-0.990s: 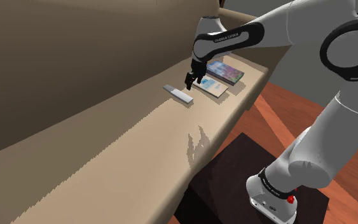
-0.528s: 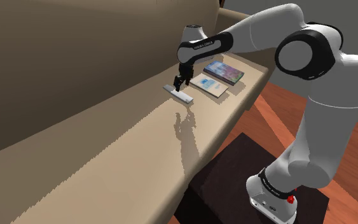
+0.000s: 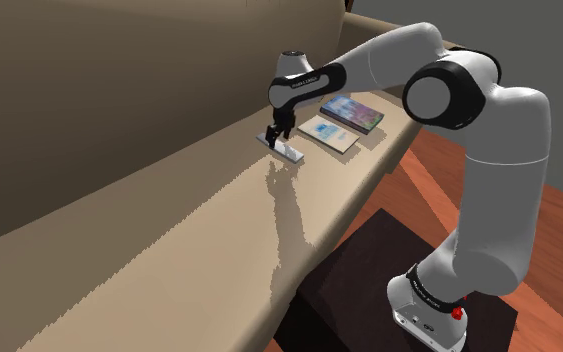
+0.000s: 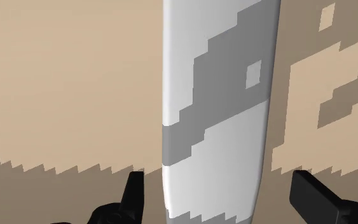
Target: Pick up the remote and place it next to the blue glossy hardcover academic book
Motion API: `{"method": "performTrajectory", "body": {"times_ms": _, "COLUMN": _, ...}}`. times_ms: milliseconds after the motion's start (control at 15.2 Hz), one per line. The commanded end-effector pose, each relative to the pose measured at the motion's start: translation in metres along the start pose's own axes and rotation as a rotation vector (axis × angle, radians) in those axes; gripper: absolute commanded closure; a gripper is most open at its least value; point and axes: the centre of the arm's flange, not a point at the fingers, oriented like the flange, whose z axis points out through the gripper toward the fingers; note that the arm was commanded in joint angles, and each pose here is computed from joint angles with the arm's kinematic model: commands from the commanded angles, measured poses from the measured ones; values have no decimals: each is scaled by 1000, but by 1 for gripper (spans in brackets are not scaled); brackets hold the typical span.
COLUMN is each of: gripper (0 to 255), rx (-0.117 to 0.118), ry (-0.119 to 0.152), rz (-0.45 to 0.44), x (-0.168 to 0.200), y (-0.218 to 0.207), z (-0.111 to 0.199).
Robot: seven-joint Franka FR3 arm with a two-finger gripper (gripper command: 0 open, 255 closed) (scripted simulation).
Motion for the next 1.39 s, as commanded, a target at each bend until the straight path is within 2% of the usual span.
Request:
{"method": "performTrajectory", "body": {"times_ms": 0, "gripper": 0, "rx": 0, "ry": 0, "rz": 0, "x": 1, "y": 0, "z": 11}}
{"method": "performTrajectory", "body": {"times_ms": 66, "gripper": 0, "rx": 0, "ry": 0, "rz": 0, "x": 1, "y": 0, "z": 20}}
{"method": "performTrajectory", "body": {"times_ms": 594, "gripper": 0, "rx": 0, "ry": 0, "rz": 0, "x": 1, "y": 0, "z": 20}}
{"method": "performTrajectory", "body": {"times_ms": 660, "gripper": 255, "rx": 0, "ry": 0, "rz": 0, "x": 1, "y": 0, "z": 20}}
{"method": "performTrajectory", "body": {"times_ms": 1320, "gripper": 255, "rx": 0, "ry": 0, "rz": 0, "x": 0, "y": 0, "z": 14}}
